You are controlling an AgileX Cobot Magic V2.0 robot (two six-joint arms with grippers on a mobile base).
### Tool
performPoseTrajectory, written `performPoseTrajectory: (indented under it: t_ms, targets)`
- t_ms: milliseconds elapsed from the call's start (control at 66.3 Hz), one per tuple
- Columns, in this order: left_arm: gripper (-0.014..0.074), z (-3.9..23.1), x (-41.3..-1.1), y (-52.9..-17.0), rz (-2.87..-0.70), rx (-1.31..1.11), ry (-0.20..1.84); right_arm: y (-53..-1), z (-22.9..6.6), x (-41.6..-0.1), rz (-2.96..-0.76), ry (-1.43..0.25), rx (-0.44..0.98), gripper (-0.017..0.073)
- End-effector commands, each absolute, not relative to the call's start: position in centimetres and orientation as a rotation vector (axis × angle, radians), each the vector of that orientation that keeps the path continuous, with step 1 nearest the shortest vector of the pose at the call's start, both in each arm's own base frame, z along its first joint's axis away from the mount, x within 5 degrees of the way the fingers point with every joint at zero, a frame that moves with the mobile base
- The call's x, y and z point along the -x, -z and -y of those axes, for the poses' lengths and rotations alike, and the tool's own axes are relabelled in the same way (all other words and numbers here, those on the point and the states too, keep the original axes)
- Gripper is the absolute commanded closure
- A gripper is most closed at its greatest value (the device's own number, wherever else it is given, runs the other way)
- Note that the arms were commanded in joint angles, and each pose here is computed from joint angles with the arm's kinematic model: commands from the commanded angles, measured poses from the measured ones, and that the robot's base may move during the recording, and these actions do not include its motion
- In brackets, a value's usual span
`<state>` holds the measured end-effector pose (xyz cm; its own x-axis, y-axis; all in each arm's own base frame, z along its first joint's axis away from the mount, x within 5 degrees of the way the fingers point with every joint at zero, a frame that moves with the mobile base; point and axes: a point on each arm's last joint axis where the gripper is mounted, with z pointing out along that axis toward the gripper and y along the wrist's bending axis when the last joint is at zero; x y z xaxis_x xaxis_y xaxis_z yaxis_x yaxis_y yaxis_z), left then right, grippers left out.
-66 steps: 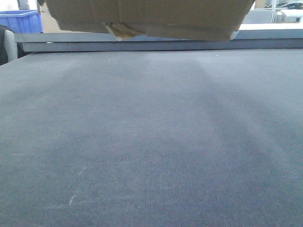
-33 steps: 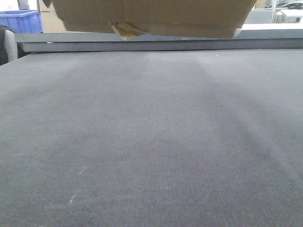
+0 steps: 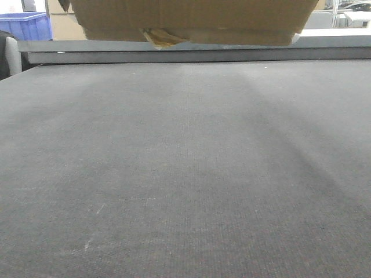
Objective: Stack two boxes on right shelf middle
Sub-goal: 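Lift the two stacked boxes off the table with both grippers, then carry the held box stack while the base drives to the shelf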
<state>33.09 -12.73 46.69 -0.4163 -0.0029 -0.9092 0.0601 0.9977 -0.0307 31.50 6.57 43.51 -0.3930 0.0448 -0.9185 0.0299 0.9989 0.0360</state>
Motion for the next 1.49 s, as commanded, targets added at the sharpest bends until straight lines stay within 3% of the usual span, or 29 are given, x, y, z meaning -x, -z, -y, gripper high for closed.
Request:
performPoseTrajectory:
  t_ms: [0,196,1478]
  targets:
    - [0.0705,13.7,-32.9,-47.5,-1.941,-0.08,0.099,-44.3,-5.8,-31.3,-1.949,0.0,-0.035,0.0723]
    - [0.0705,14.4,-33.0,-47.5,-1.914,-0.019,0.144,-44.2,-4.4,-31.5,-1.967,-0.04,-0.078,0.0724]
    - [0.0705,14.6,-33.1,-48.0,-1.863,-0.041,0.16,-45.0,-4.7,-31.8,-1.873,-0.064,-0.043,0.0722]
